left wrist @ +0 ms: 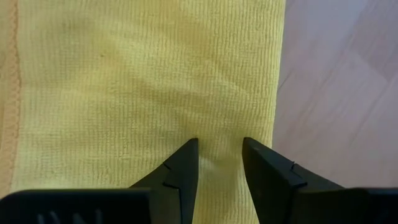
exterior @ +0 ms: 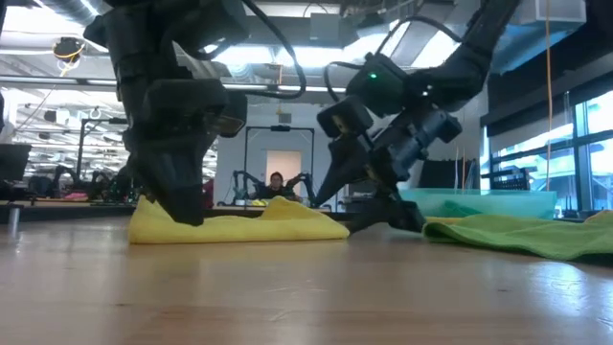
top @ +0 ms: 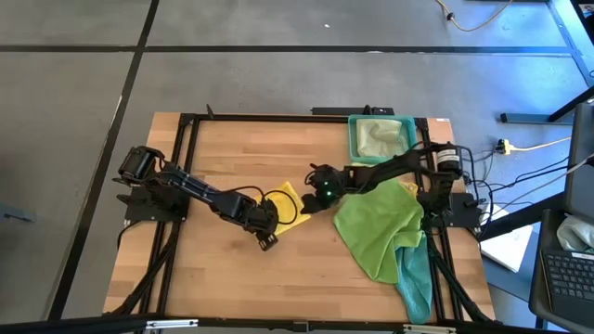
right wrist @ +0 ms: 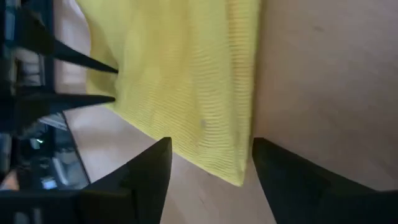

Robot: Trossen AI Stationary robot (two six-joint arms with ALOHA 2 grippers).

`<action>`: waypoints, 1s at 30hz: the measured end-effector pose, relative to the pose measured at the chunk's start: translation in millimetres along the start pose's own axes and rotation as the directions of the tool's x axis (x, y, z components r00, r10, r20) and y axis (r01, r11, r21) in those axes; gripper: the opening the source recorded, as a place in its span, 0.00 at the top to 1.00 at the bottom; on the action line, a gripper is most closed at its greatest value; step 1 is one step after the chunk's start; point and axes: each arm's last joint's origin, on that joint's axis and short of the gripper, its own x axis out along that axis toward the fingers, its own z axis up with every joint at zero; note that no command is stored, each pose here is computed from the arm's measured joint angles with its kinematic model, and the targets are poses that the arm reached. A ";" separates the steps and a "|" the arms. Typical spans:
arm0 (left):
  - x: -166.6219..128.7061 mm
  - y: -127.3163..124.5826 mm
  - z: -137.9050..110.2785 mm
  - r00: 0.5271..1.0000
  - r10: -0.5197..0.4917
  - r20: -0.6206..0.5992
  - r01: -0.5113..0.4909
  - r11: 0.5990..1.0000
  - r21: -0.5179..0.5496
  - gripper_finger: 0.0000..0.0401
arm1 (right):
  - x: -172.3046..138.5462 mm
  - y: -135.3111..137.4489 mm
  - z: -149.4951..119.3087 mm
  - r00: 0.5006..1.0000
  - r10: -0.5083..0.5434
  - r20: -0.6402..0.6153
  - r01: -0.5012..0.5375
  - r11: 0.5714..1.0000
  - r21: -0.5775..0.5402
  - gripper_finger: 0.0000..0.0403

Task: Fold microfiber towels
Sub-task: Stack the folded left yellow microfiber cloth on top of the folded light green microfiber cloth

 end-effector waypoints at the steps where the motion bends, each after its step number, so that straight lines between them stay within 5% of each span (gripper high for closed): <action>1: 0.0 0.2 0.1 1.000 0.001 -0.001 -0.001 1.000 -0.001 0.71 | 3.6 0.6 0.2 1.000 -0.015 -0.008 0.015 1.000 -0.013 0.43; 17: 0.1 1.6 3.0 1.000 -0.004 0.005 0.004 1.000 -0.012 0.71 | 15.4 8.6 7.7 0.994 0.033 0.104 -0.031 0.999 -0.027 0.45; 30: 0.3 3.9 5.7 1.000 0.007 0.017 -0.007 1.000 -0.021 0.71 | 20.6 16.3 2.6 0.993 0.112 -0.038 -0.115 0.990 -0.078 0.66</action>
